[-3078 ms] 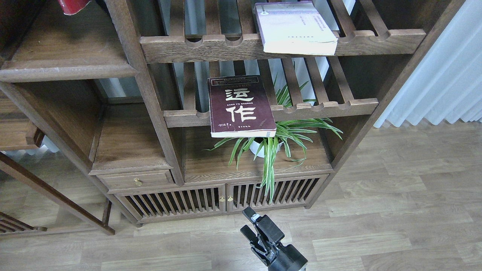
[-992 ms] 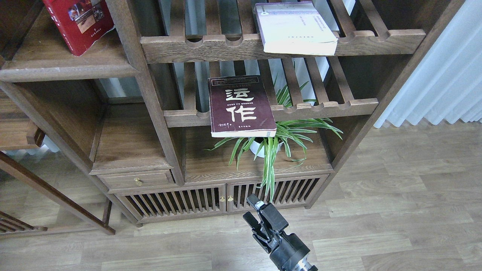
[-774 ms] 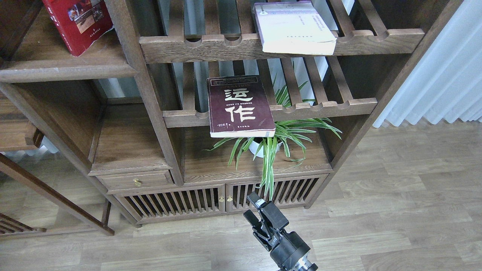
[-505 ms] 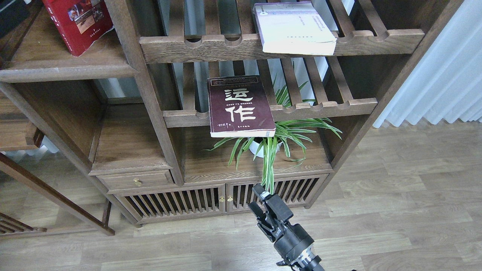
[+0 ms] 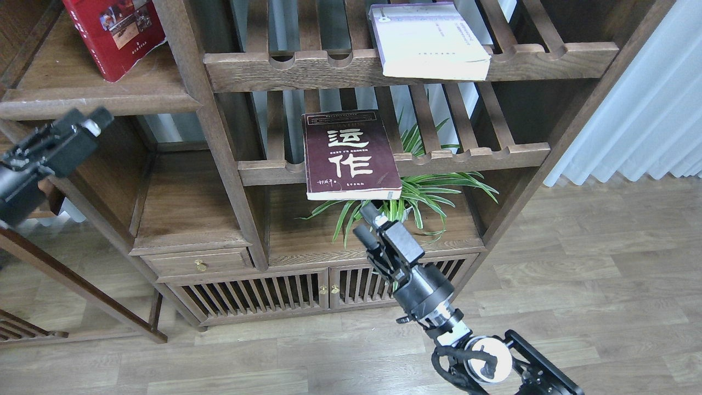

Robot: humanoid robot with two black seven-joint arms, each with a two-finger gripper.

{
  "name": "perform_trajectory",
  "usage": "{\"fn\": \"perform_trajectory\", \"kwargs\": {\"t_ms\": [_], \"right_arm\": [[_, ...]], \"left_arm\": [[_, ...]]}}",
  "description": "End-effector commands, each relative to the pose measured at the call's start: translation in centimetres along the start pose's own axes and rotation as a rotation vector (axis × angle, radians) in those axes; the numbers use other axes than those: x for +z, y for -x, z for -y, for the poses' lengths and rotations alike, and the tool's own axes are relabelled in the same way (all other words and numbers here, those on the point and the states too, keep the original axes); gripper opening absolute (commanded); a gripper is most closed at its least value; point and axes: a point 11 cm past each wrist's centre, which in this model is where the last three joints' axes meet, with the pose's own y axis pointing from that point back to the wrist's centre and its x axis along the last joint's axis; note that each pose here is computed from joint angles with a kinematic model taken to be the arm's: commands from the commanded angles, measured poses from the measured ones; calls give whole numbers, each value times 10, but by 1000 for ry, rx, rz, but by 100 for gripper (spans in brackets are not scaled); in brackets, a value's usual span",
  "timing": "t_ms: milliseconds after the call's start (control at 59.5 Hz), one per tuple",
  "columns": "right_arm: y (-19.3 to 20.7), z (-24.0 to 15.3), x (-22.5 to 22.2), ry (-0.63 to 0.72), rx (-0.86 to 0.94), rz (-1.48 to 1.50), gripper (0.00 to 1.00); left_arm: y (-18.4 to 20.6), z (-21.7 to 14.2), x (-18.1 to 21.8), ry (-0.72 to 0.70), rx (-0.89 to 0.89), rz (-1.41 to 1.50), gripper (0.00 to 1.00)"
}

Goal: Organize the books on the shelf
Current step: 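Raise the right gripper to the white book on the upper shelf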

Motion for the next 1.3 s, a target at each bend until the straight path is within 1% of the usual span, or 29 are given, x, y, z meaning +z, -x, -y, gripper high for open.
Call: {"fn": "perform_trajectory", "kwargs": {"t_ms": [0,67,219,235,252,370,471,521,892,1110,1211,1278], "right_arm": [[12,12,-20,-34,-43,-33,90],[21,22,-30,-42,-72,-56,90],[42,44,-50,-58,-137,-105,90],[48,50,-57,-66,-154,-118,90],[66,62,-74,-93,-203,-150,91],[89,76,-97,-136,-265,-187,92],[94,79,-99,-135,-278,-193,93],[95,80,-99,-134,-281,-194,94],[94,80,-105,-153,-275,-196,94],[102,94,-114,-161,-231,-201,94],[97,100,-119,-176,-153,-188,94],[97,103,-122,-195,-131,-183,94]], "left_arm": [[-9,-15,-24,-29,42,-47,84],[-12,-21,-33,-31,59,-72,85],[-21,-29,-34,1,95,-102,88],[-22,-29,-33,8,99,-107,89],[-26,-32,-31,28,114,-117,93],[-35,-38,-21,71,140,-134,96],[-37,-39,-18,85,143,-139,97],[-38,-40,-17,88,145,-140,97],[-40,-41,-17,89,152,-142,98],[-50,-47,-17,95,186,-155,98],[-50,-47,-17,94,184,-154,99],[-50,-46,-17,95,183,-154,99]]}}
